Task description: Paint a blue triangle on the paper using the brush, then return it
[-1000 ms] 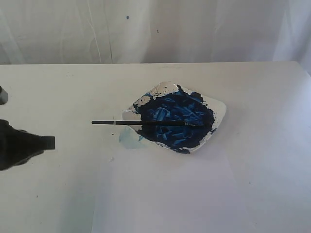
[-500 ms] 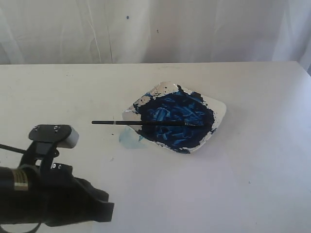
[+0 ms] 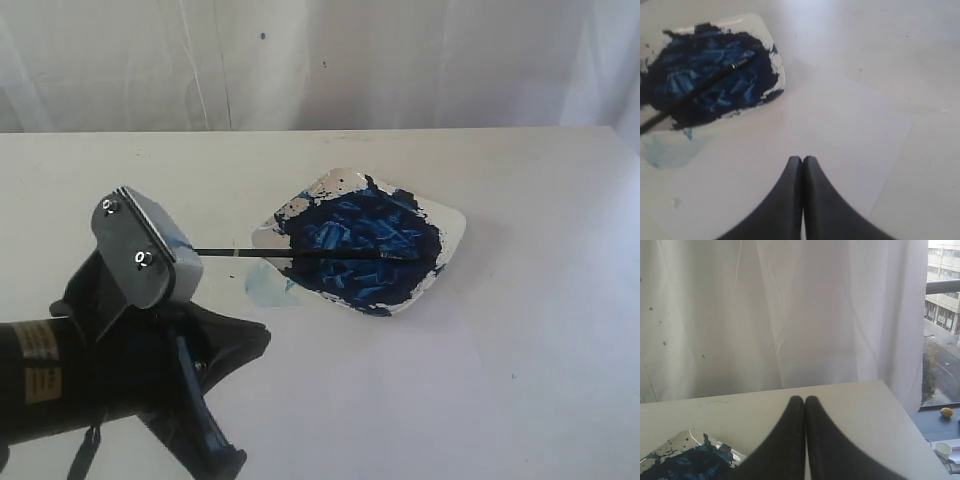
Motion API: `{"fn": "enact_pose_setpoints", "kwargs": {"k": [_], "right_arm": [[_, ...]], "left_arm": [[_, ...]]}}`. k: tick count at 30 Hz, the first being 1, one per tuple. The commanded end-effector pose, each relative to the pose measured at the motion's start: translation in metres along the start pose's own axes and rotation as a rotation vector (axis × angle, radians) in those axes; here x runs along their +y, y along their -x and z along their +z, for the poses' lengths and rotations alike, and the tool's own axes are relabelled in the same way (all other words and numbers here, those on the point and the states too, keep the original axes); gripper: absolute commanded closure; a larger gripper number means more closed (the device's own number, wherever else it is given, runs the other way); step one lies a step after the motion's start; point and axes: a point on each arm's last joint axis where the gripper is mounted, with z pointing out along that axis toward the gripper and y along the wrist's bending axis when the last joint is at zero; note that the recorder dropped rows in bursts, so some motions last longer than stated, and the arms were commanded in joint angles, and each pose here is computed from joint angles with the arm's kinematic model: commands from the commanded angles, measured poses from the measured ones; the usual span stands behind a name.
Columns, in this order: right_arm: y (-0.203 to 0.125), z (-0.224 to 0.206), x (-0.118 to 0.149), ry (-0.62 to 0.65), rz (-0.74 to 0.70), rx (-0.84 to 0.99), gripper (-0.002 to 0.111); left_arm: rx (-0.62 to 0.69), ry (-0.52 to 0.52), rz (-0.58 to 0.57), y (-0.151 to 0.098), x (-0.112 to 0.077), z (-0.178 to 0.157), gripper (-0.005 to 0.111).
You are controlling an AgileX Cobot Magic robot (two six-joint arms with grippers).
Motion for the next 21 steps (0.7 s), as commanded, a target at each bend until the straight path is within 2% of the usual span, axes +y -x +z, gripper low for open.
{"fn": "enact_pose_setpoints", "kwargs": {"k": [1, 3, 5, 10, 15, 21], "right_arm": [[0.001, 0.0, -0.001, -0.009, 0.003, 0.0, 0.108], [0.001, 0.0, -0.001, -0.01, 0.003, 0.002, 0.108], [0.001, 0.0, -0.001, -0.01, 0.003, 0.004, 0.108], [0.001, 0.0, -0.001, -0.01, 0.003, 0.006, 0.108], [0.001, 0.0, -0.001, -0.01, 0.003, 0.006, 0.108], [0.001, 0.0, -0.001, -0.01, 0.003, 0.006, 0.108]], "left_arm": [[0.072, 0.016, -0.273, -0.011, 0.001, 0.008, 0.107], [0.08, 0.021, -0.312, -0.018, 0.001, 0.011, 0.107], [0.071, 0.025, -0.296, -0.025, 0.001, 0.014, 0.107], [0.152, 0.013, -0.007, -0.045, 0.001, 0.021, 0.107], [0.237, 0.02, -0.033, -0.066, 0.001, 0.026, 0.107], [0.279, 0.021, -0.033, -0.073, 0.001, 0.033, 0.107]]}}
